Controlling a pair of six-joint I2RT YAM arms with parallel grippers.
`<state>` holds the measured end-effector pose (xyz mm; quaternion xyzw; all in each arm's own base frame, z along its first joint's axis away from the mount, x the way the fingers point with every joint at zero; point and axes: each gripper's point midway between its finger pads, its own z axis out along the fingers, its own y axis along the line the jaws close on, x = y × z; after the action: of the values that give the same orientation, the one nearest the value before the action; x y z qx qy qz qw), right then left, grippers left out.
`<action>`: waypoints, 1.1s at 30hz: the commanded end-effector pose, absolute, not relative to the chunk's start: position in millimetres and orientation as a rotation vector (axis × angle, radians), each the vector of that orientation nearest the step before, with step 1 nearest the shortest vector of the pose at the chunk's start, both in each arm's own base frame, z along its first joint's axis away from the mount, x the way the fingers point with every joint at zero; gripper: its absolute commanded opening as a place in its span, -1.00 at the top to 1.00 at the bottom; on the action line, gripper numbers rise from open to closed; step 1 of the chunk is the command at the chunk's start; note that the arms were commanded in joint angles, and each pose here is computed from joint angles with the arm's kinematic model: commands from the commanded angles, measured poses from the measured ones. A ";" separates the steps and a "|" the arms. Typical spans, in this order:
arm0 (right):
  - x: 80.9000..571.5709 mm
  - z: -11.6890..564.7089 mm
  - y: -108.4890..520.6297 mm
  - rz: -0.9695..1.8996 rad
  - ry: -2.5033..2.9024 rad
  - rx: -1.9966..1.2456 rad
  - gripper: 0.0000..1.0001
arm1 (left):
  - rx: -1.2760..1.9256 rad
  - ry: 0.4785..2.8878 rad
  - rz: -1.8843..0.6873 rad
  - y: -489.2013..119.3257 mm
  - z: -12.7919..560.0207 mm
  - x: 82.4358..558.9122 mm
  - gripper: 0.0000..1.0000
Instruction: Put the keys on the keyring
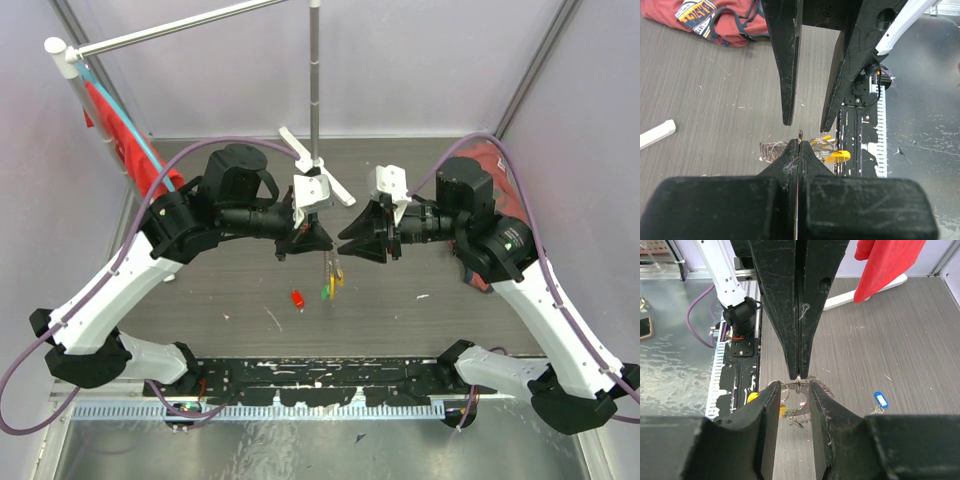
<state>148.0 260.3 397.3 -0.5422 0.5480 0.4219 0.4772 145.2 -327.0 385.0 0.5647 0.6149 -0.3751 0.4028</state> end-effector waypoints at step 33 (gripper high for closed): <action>116.0 465.7 256.4 1.047 0.961 -1.241 0.99 | 1.220 1.217 -1.095 -311.3 462.2 115.5 -0.15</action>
<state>136.3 261.3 409.8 -0.5417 0.5159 0.4340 0.5020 124.0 -312.8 418.2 0.5430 0.5609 -0.4177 0.4648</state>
